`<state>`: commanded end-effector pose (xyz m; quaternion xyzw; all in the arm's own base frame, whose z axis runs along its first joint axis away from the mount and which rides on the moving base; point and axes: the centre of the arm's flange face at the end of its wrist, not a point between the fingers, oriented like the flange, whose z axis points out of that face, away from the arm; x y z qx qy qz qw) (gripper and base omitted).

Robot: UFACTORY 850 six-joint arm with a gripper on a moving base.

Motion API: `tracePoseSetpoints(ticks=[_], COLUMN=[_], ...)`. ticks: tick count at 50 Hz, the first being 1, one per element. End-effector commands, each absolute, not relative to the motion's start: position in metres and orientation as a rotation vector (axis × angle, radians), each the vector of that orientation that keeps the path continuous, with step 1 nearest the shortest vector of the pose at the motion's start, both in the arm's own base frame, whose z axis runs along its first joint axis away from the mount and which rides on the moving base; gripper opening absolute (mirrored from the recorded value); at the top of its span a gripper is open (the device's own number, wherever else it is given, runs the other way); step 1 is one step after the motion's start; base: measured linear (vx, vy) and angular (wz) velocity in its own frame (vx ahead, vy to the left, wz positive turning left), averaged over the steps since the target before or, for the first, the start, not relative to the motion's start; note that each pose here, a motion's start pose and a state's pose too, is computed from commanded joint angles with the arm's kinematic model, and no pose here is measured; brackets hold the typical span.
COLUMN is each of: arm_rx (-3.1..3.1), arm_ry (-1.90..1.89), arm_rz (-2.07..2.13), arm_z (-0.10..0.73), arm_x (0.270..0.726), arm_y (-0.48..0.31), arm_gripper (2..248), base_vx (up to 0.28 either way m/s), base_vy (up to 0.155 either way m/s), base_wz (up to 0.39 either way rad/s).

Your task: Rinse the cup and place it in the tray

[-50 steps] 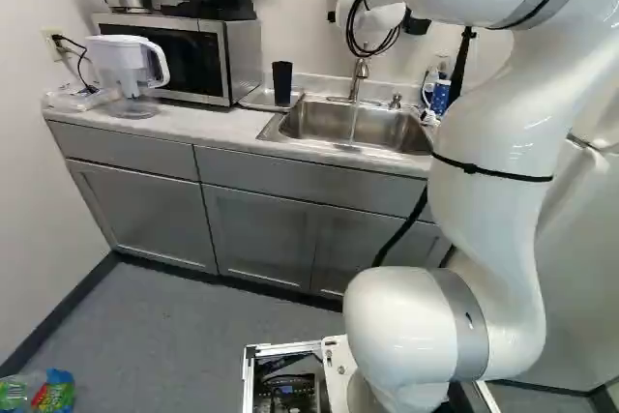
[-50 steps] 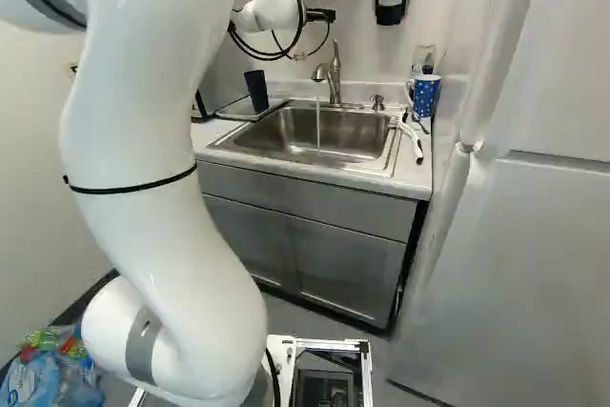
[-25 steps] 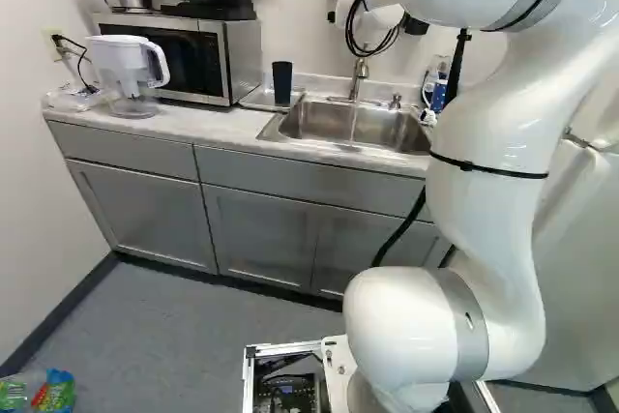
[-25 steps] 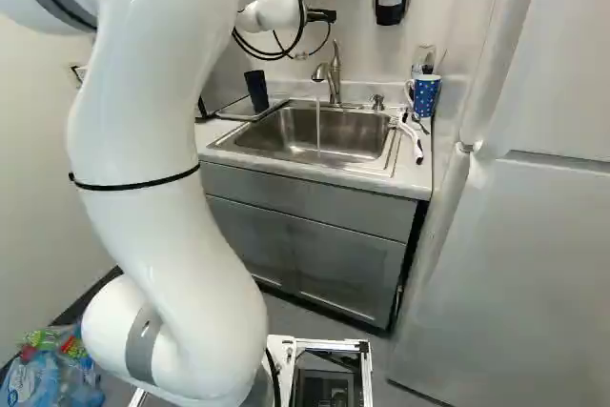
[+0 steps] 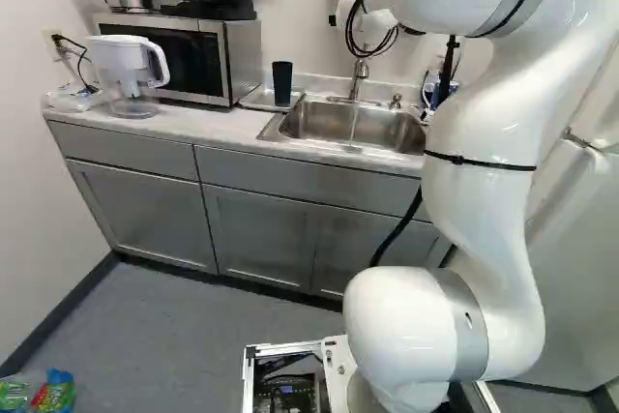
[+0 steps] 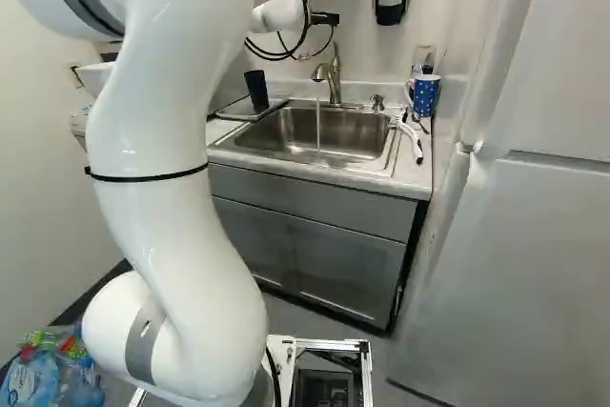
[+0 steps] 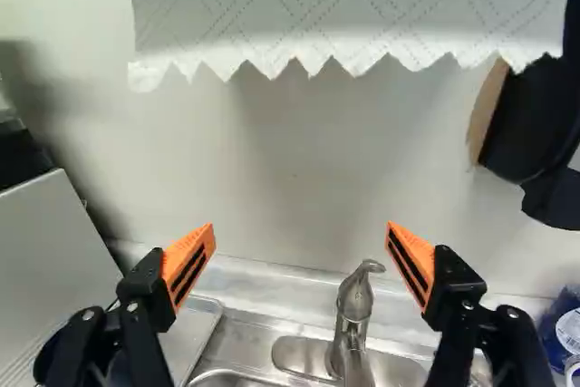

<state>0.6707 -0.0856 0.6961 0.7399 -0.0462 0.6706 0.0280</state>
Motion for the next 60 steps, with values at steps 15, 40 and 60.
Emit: tracePoseSetpoints(ticks=[15,40,60], arm_rx=[2.324,2.396,2.384], arm_ry=[-0.156,-0.171,-0.162], arm_rz=[2.015,1.921,1.941], arm_z=[0.69,0.681,0.677], arm_x=[0.681,0.693,0.719], arm_y=[-0.092,-0.095,-0.095], arm_gripper=[247,247,247], base_vx=[0.0,0.0,0.0], base_vy=[0.0,0.0,0.0], base_wz=[0.0,0.0,0.0])
